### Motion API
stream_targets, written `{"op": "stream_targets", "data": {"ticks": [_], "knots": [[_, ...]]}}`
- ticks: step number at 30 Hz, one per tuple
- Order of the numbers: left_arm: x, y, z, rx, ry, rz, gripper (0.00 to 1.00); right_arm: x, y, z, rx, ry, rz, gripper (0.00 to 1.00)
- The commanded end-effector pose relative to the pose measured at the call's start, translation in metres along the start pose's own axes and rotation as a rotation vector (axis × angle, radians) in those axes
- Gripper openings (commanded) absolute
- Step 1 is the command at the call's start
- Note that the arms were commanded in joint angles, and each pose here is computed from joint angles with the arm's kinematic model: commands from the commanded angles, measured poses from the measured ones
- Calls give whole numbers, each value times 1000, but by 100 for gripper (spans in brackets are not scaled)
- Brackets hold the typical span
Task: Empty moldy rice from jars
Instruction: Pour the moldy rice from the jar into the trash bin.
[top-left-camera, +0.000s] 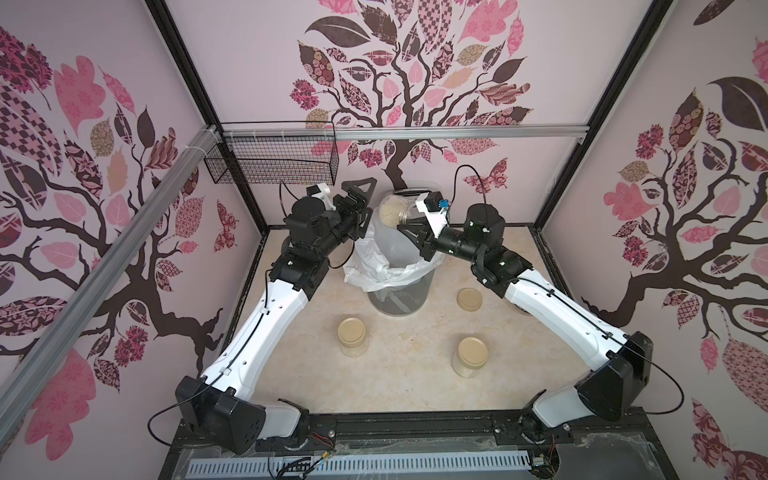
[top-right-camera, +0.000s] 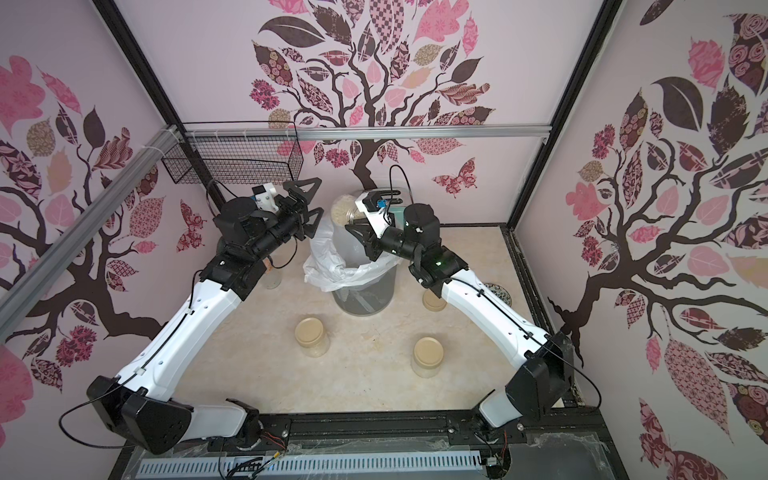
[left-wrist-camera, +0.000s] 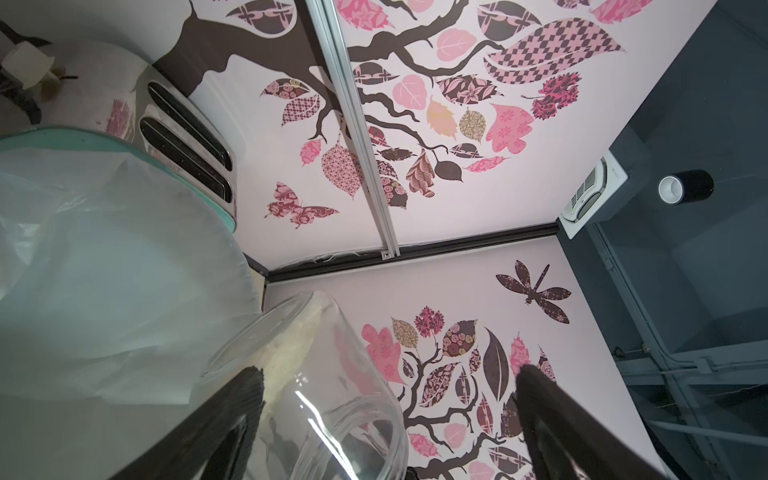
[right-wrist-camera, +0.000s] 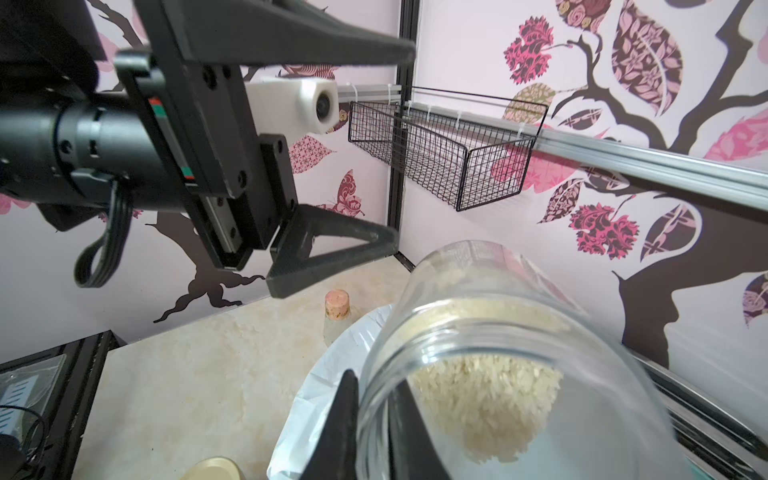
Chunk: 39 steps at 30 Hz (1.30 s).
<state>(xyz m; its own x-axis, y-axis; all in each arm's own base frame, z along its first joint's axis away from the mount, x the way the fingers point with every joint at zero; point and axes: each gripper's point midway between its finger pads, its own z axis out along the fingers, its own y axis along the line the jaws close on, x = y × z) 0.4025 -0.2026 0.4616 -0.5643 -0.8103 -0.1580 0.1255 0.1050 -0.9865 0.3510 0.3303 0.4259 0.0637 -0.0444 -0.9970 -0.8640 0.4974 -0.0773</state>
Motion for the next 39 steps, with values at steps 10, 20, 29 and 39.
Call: {"op": "stream_targets", "data": {"ticks": [10,20,29,39], "knots": [[16,35,23,-46,111,-226,98,-60,3,-9,-7,-187,-122,0],[27,44,36,-41,174,-316,98,-52,7,-5,-35,-182,-111,0],[37,47,44,-26,220,-376,98,-45,11,-5,-56,-183,-95,0],[44,40,56,30,250,-422,96,-42,14,-6,-77,-199,-61,0]]}}
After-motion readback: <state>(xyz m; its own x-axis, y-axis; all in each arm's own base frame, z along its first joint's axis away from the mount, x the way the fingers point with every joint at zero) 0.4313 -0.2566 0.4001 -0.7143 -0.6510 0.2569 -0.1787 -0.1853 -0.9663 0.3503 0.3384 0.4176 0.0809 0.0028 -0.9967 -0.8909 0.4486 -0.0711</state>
